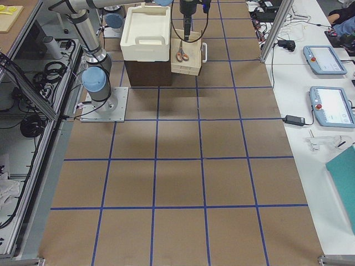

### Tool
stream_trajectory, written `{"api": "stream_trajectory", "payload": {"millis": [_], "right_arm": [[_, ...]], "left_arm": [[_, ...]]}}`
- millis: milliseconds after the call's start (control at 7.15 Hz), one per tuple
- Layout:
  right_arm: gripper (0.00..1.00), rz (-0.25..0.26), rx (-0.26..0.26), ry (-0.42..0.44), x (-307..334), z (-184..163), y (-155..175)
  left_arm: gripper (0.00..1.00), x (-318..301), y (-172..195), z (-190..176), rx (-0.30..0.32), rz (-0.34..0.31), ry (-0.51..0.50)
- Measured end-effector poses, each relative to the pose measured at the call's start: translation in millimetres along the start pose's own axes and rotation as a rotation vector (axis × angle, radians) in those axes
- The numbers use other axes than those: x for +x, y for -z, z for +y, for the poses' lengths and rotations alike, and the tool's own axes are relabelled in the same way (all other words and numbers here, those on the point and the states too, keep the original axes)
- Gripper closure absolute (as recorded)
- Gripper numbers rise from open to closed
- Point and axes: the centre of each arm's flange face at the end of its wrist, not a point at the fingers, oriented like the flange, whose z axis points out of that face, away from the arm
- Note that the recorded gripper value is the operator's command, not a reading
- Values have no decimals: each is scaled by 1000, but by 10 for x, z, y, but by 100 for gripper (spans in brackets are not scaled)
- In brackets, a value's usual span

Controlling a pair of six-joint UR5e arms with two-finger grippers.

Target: Place scissors in drawer with both arms

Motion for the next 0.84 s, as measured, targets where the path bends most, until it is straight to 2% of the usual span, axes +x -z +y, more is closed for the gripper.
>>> {"api": "stream_trajectory", "payload": {"millis": [839], "right_arm": [[0,0,-4,0,1,9,-3]], "left_arm": [[0,25,-40,-19,-7,8,12]]}}
